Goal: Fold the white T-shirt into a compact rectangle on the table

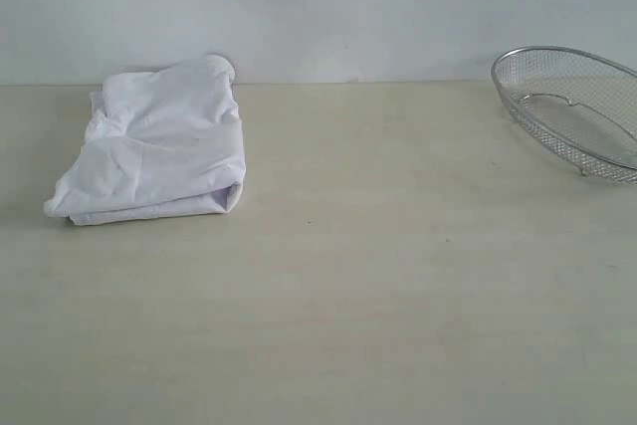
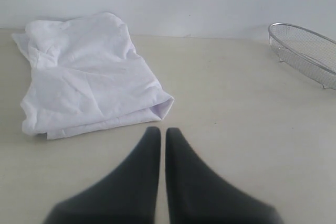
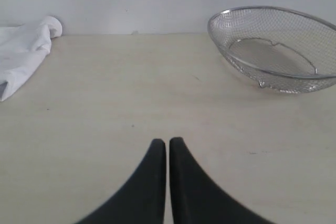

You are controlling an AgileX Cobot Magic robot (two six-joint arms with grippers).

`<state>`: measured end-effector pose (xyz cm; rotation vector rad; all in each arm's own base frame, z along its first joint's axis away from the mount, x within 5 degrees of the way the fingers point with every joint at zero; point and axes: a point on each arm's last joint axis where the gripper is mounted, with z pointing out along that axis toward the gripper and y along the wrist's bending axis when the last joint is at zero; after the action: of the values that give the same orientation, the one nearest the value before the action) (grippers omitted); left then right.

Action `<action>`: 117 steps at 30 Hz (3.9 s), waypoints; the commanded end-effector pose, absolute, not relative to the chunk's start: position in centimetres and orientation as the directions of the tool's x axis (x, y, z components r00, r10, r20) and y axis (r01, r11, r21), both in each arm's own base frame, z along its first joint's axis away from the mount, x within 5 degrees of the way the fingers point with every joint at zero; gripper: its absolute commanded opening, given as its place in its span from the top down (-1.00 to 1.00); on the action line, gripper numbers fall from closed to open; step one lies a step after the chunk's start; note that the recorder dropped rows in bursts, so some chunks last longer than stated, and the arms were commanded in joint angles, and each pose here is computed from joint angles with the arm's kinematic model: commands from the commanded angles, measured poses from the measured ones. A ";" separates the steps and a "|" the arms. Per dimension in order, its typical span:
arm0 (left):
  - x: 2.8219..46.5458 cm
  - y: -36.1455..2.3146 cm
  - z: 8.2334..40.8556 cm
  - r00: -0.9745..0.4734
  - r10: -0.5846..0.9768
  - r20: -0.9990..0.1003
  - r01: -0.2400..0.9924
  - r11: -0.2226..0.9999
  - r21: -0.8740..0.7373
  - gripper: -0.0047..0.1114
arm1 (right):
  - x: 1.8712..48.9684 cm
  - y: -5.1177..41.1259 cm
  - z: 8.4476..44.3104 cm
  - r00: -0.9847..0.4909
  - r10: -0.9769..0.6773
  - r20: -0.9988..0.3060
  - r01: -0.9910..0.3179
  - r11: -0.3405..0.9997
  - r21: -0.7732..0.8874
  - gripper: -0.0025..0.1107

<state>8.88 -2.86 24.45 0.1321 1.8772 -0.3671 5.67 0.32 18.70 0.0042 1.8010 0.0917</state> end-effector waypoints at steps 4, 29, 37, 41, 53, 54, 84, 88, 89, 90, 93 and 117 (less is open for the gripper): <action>8.8 -2.9 24.4 -0.327 -0.108 -0.939 0.267 0.942 -0.201 0.84 | 5.4 0.3 18.4 -0.238 -0.017 -0.971 -0.066 0.998 -0.001 0.96; 8.8 -2.9 24.4 -0.327 -0.108 -0.939 0.267 0.942 -0.201 0.84 | 5.3 0.3 18.2 -0.248 -0.055 -0.967 -0.067 0.997 -0.040 0.96; 8.8 -2.9 24.4 -0.327 -0.108 -0.939 0.267 0.942 -0.201 0.84 | 5.4 -0.1 18.2 -0.251 -0.004 -0.968 0.025 1.000 -0.010 0.96; 8.8 -2.9 24.4 -0.327 -0.108 -0.939 0.267 0.942 -0.201 0.84 | 5.4 -0.2 18.2 -0.251 -0.001 -0.968 0.027 1.000 -0.008 0.96; 8.8 -2.9 24.4 -0.327 -0.108 -0.939 0.267 0.942 -0.201 0.84 | 5.3 -0.3 18.2 -0.251 -0.006 -0.968 0.048 0.999 -0.019 0.96; 8.8 -2.9 24.4 -0.327 -0.108 -0.939 0.267 0.942 -0.201 0.84 | 5.3 -0.3 18.2 -0.251 -0.004 -0.968 0.048 0.999 -0.017 0.96; 8.1 -2.4 24.8 -0.228 -0.078 -0.971 0.234 0.963 -0.132 0.84 | 5.3 -0.3 18.2 -0.251 -0.002 -0.968 0.049 0.999 -0.015 0.96; 5.1 -1.9 26.0 0.031 -0.078 -0.996 0.177 0.982 -0.072 0.84 | 5.3 -0.3 18.2 -0.251 -0.002 -0.968 0.049 0.999 -0.015 0.96; 4.6 -2.0 26.2 0.070 -0.075 -0.995 0.175 0.983 -0.061 0.84 | 5.3 -0.3 18.2 -0.251 -0.002 -0.968 0.049 0.999 -0.015 0.96; 4.2 -2.0 26.3 0.102 -0.072 -0.992 0.172 0.984 -0.054 0.84 | 5.3 -0.3 18.2 -0.251 -0.002 -0.968 0.049 0.999 -0.015 0.96; 4.2 -1.9 26.4 0.108 -0.113 -0.988 0.168 0.981 -0.094 0.84 | 5.3 -0.3 18.2 -0.251 -0.002 -0.968 0.049 0.999 -0.015 0.96; 5.6 0.2 19.4 -0.118 -0.082 -0.990 -0.064 0.995 -0.075 0.84 | 5.3 -0.3 18.2 -0.258 -0.002 -0.966 0.049 0.999 -0.015 0.96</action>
<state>5.63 0.14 19.69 -0.1964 1.6687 -0.0998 5.36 -0.25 18.14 0.0340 1.8376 -0.0381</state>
